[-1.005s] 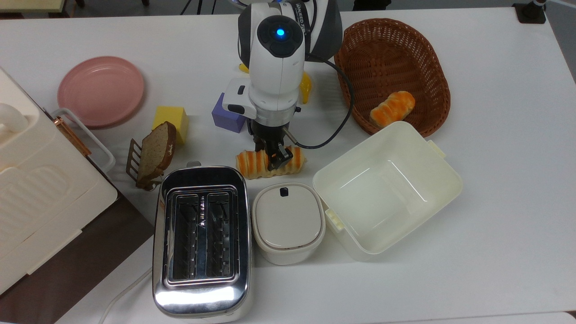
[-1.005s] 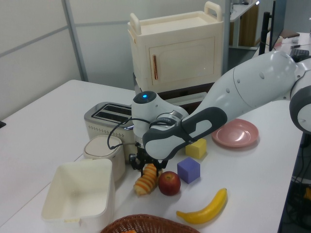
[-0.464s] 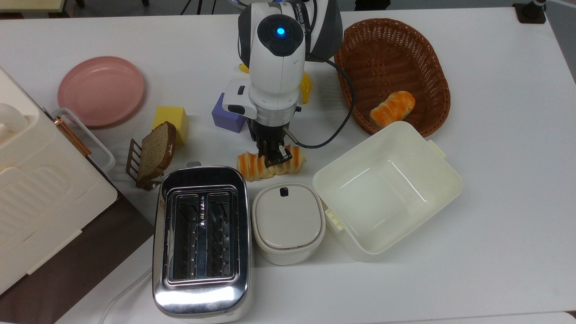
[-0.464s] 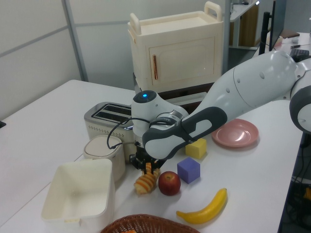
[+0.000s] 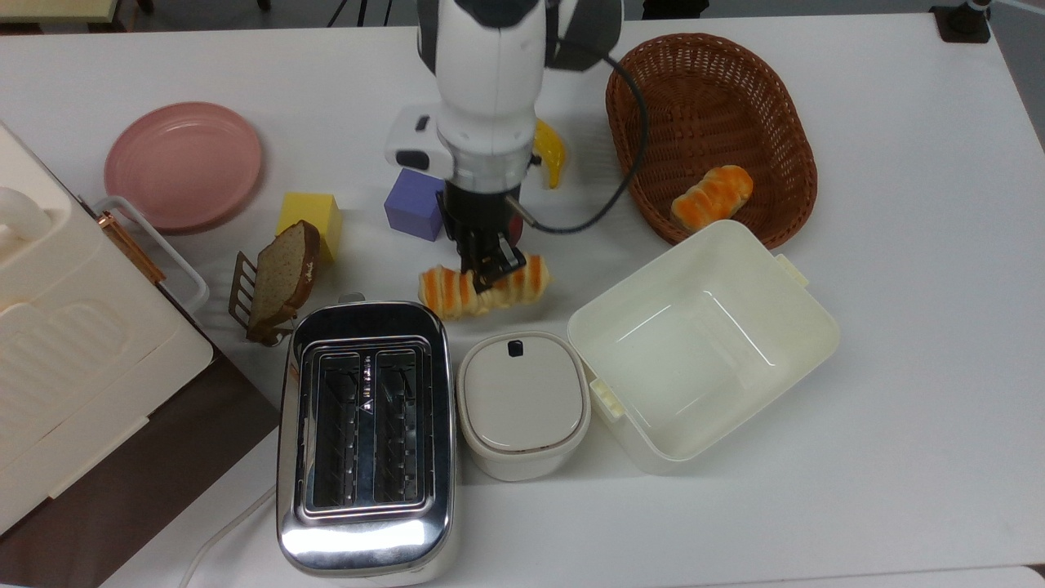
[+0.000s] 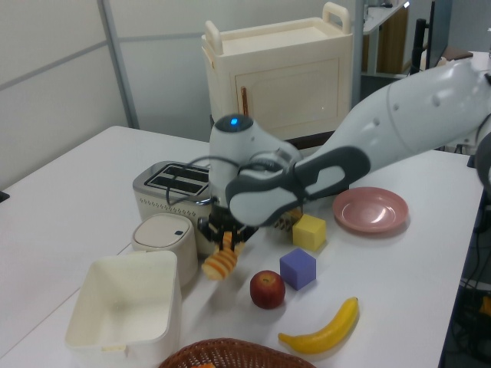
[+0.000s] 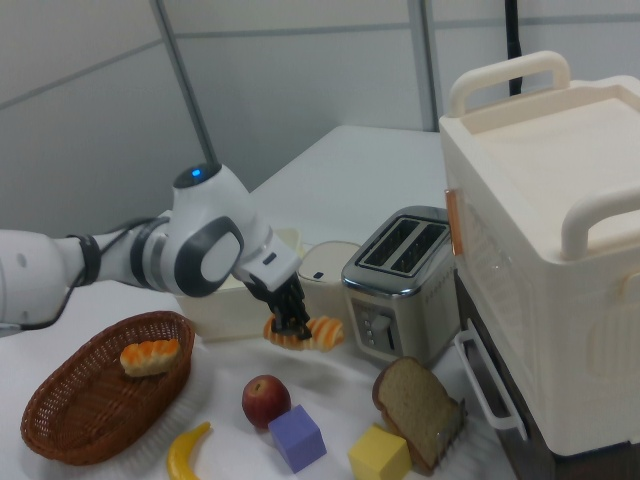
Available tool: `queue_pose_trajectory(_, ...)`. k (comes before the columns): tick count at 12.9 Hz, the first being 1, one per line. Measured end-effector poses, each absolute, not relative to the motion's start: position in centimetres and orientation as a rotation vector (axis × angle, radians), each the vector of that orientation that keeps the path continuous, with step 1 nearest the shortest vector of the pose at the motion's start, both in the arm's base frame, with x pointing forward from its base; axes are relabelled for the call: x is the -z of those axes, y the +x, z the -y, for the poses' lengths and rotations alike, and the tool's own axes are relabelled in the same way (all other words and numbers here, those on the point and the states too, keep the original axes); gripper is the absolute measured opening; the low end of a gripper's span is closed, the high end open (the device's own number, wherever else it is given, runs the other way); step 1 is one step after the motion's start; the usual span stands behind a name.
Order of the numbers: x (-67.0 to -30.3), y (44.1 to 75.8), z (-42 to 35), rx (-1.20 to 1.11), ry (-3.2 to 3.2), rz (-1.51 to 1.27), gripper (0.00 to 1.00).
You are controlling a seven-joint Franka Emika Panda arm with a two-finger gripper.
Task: Put the bread in the basket
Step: 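Lift the bread roll and carry it into the wicker basket, releasing it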
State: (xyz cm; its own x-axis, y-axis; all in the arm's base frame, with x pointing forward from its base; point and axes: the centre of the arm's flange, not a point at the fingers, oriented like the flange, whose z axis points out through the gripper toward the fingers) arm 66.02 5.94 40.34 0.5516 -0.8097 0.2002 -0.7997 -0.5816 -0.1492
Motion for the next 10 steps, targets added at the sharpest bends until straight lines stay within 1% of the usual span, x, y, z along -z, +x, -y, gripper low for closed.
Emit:
queue_pose_trajectory(3, -45.9, 63.9, -4.5, 0.34, -2.783, -1.359, 0.23)
queue_pose_trajectory(5, -48.3, 62.2, -5.0, 0.275, -2.871, -1.231, 0.23)
queue_pose_trajectory(7, -50.3, 60.5, -8.0, 0.221, -2.948, -1.063, 0.24)
queue_pose_trajectory(8, -51.1, 59.5, -10.7, 0.198, -2.987, -0.951, 0.24)
queue_pose_trajectory(10, -51.5, 58.2, -15.2, 0.178, -3.03, -0.797, 0.24)
